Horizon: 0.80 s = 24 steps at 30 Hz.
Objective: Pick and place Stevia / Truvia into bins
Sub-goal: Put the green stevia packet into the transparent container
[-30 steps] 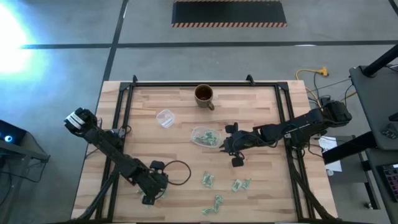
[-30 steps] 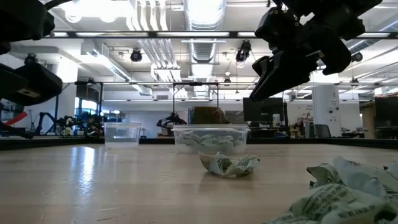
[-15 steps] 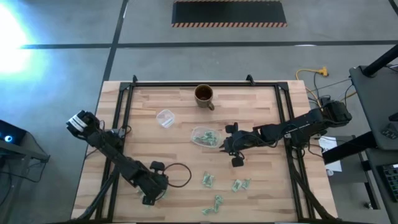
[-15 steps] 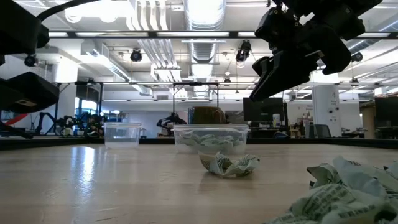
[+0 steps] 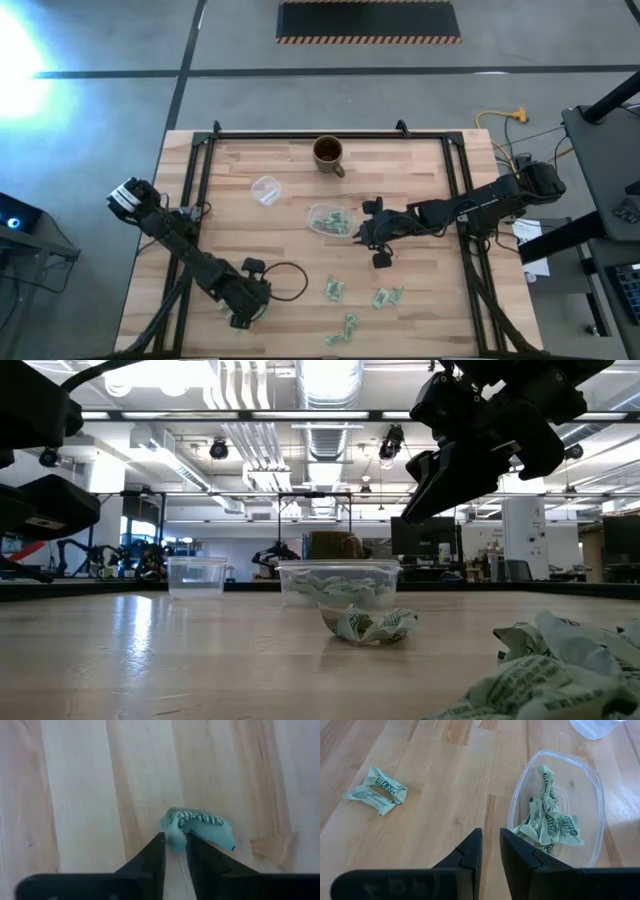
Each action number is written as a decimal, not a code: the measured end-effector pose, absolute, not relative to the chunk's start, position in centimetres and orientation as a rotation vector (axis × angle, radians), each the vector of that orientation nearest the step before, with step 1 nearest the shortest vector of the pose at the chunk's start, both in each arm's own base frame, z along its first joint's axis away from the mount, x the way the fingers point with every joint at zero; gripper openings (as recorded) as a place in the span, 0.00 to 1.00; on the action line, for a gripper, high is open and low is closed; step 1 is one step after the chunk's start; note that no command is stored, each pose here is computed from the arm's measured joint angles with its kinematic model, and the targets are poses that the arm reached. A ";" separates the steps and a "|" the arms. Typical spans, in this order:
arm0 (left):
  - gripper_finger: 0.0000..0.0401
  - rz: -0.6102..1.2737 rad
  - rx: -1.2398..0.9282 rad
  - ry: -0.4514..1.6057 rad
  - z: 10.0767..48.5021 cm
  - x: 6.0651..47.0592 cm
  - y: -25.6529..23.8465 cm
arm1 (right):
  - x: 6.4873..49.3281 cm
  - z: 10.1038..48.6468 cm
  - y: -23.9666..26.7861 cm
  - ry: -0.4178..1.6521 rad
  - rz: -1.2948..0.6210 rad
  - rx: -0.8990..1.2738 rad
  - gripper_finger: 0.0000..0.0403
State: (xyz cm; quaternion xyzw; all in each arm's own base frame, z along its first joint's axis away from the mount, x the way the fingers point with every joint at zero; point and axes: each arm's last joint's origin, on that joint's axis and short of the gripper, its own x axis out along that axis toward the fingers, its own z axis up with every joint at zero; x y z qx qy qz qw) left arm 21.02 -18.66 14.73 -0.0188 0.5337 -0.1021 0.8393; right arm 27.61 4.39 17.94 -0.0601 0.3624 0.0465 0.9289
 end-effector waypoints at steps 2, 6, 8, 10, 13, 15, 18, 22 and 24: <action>0.06 -0.216 -0.039 1.128 14.7 21.0 -18.7 | 27.6 17.9 4.4 0.742 0.095 -0.123 0.14; 0.01 -0.203 -0.032 1.119 14.7 21.0 -18.6 | 27.6 17.9 4.4 0.742 0.095 -0.123 0.14; 0.01 -0.188 -0.023 1.107 14.8 21.1 -18.6 | 27.6 17.9 4.4 0.742 0.095 -0.123 0.14; 0.00 -0.170 -0.005 1.083 15.0 21.1 -18.5 | 27.6 17.9 4.4 0.742 0.095 -0.123 0.14; 0.00 -0.109 0.024 1.026 15.4 21.4 -18.0 | 27.6 17.9 4.4 0.742 0.095 -0.123 0.14; 0.00 -0.052 0.047 0.982 15.7 21.6 -17.5 | 27.6 17.9 4.4 0.742 0.095 -0.123 0.14; 0.00 0.029 0.088 0.915 16.3 22.2 -16.6 | 27.6 17.9 4.4 0.742 0.095 -0.121 0.14; 0.00 0.163 0.138 0.843 16.9 23.4 -14.7 | 27.6 18.0 4.4 0.742 0.094 -0.119 0.14; 0.00 0.228 0.160 0.817 17.1 24.1 -13.5 | 27.6 18.0 4.4 0.742 0.094 -0.118 0.14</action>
